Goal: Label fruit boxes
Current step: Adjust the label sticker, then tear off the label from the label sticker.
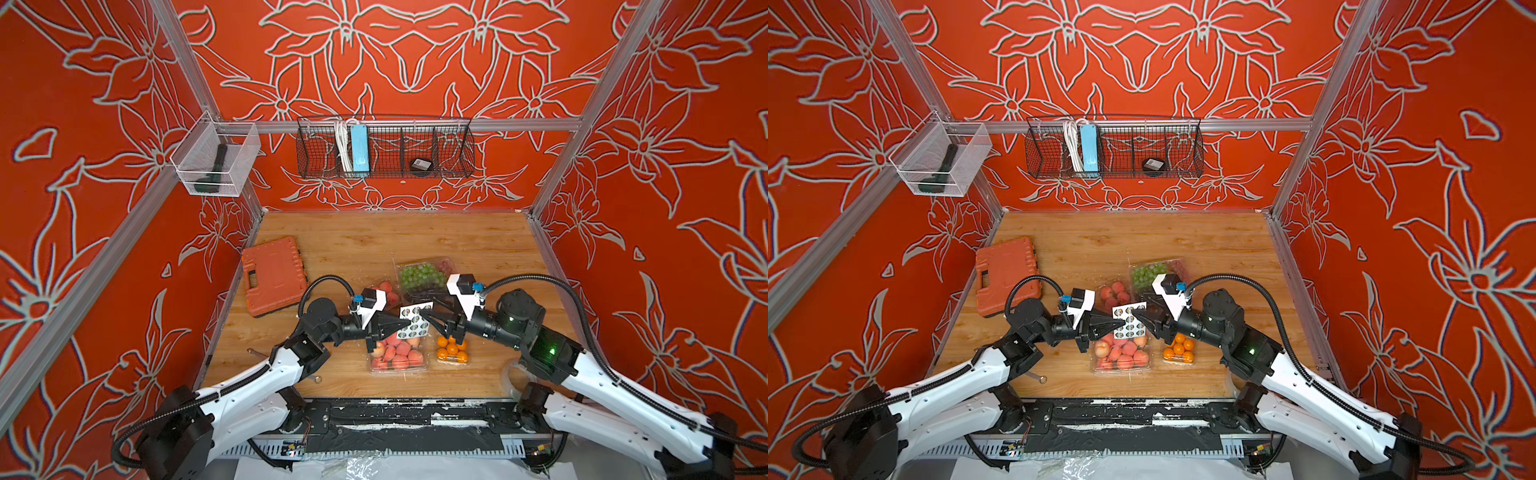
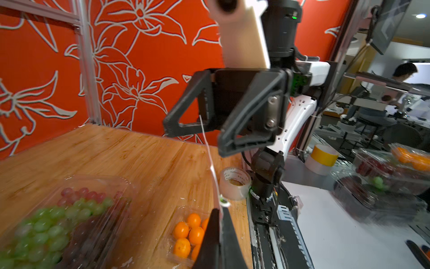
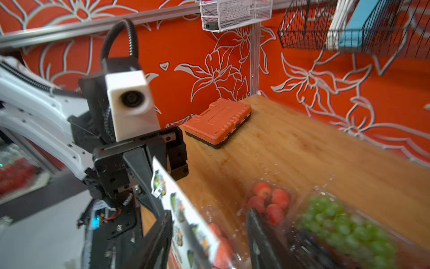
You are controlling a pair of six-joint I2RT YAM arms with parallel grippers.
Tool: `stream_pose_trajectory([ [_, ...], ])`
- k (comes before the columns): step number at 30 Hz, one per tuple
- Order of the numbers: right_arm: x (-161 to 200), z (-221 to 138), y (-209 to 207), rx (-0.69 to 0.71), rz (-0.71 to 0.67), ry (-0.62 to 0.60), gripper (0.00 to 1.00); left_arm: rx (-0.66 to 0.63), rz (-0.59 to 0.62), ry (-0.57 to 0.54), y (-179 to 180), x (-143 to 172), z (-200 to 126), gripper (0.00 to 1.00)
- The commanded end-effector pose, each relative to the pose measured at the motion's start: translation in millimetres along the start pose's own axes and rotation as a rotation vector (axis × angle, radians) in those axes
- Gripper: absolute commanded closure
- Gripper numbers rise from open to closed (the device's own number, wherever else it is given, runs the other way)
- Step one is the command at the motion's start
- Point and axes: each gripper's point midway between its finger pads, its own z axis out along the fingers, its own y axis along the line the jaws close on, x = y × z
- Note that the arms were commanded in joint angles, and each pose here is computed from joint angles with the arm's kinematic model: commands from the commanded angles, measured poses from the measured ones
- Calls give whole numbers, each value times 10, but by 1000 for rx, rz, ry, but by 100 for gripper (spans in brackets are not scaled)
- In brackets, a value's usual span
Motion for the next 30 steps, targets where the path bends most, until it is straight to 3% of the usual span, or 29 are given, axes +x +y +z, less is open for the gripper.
stream_pose_trajectory([
  [1,-97,0,-70,120,-177,8,48,-103,-60,3,186,-65,22,100],
  [8,-94,231,174,106,-368,15,48,-151,-86,20,274,-68,27,100],
  [14,-240,137,-101,290,-378,-11,42,-224,-91,35,392,-17,-9,100],
  [18,-284,-33,-61,266,-371,-40,40,-256,-124,49,501,3,-18,100],
  [20,-254,-56,79,180,-386,-51,43,-241,-138,68,514,80,18,100],
  [24,-138,65,372,1,-419,-16,59,-188,-125,58,406,55,17,100],
  [30,-102,295,451,-45,-436,14,67,-153,-92,39,301,0,-19,100],
])
